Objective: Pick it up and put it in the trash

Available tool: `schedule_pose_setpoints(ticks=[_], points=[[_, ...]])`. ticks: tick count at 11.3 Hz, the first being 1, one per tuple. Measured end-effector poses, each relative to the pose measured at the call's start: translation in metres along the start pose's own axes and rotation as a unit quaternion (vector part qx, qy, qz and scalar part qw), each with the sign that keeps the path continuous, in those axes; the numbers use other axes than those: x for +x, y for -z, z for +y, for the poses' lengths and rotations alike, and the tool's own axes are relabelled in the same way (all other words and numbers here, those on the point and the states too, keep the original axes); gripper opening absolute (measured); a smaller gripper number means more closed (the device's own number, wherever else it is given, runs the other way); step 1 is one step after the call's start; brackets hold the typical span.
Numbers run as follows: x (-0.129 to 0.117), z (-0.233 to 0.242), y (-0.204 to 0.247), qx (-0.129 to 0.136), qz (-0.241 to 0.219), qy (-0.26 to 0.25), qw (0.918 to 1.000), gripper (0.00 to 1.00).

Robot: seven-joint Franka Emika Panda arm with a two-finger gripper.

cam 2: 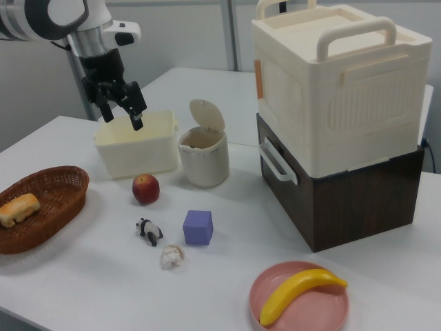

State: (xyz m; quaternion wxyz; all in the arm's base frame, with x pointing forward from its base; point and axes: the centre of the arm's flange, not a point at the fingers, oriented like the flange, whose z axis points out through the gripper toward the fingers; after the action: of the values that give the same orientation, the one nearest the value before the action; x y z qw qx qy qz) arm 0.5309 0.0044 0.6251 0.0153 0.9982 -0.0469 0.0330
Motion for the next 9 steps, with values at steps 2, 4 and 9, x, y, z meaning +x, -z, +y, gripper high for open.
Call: schedule_pose_setpoints(ticks=[2,4,9], points=[[0.000,0.003,0.000,0.005,-0.001,0.006,1.0000,1.00],[0.001,0.015,0.000,0.013,-0.001,0.010,0.9999,1.00],[0.001,0.017,0.000,0.014,-0.001,0.011,0.9998,1.00]])
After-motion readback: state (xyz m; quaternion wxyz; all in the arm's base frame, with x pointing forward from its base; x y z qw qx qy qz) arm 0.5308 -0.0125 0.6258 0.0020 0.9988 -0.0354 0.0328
